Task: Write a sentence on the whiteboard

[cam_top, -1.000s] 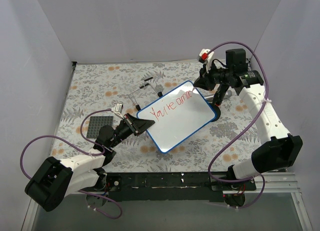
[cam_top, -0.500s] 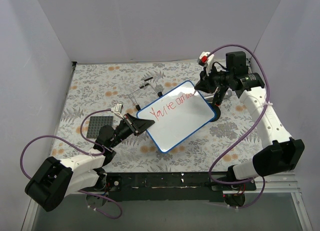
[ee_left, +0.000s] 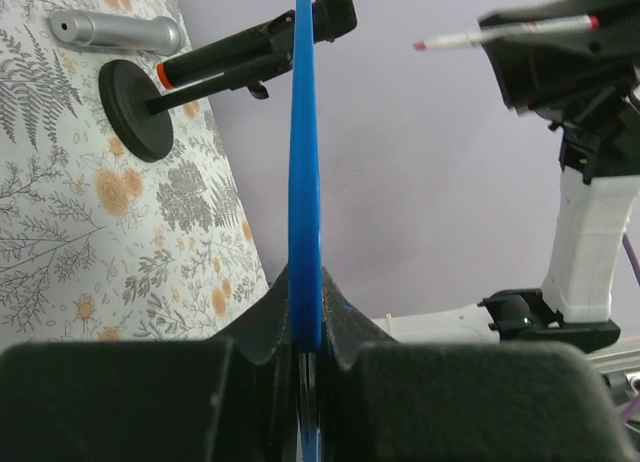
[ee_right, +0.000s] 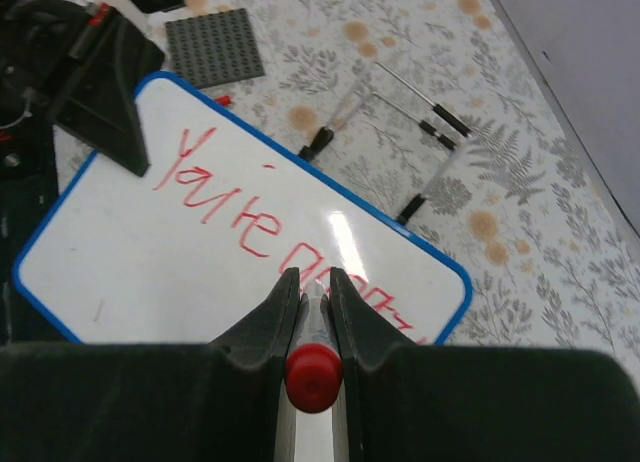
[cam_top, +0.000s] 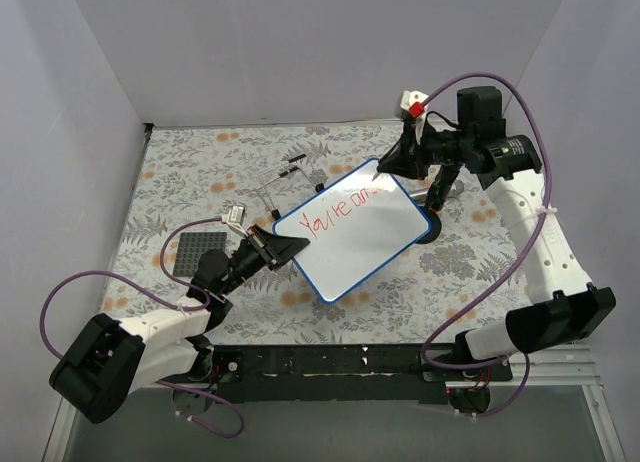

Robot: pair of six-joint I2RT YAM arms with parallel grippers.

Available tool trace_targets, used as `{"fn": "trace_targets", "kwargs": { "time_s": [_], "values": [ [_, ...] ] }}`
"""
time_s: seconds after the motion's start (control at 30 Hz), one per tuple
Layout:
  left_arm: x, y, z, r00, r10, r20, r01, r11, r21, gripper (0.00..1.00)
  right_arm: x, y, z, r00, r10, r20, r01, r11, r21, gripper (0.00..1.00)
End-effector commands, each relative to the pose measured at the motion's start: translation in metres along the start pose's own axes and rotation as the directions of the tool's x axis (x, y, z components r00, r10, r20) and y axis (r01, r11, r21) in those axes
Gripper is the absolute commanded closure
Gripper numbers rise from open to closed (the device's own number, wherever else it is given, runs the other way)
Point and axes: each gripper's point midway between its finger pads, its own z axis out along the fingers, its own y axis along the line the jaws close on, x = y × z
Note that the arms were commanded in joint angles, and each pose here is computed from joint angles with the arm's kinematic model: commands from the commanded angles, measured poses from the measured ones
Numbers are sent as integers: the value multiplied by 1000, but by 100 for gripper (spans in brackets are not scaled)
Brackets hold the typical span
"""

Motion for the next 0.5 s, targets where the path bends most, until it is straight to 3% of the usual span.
{"fn": "trace_targets", "kwargs": {
  "time_s": [0.0, 0.17, 0.47],
  "values": [
    [-33, -49, 17, 992, 32, 121, -46, 992, 115, 100, -11, 62, 6, 997, -40, 59, 51, 982, -183, 99],
    [-50, -58, 28, 983, 9, 182, -31, 993, 114, 100, -2, 109, 34, 994, -108, 32, 113, 950, -292, 99],
    [-67, -62, 40, 970, -37, 241, 13, 995, 99, 100, -16, 138, 69, 983, -181, 12, 174, 921, -348, 99]
  ]
}}
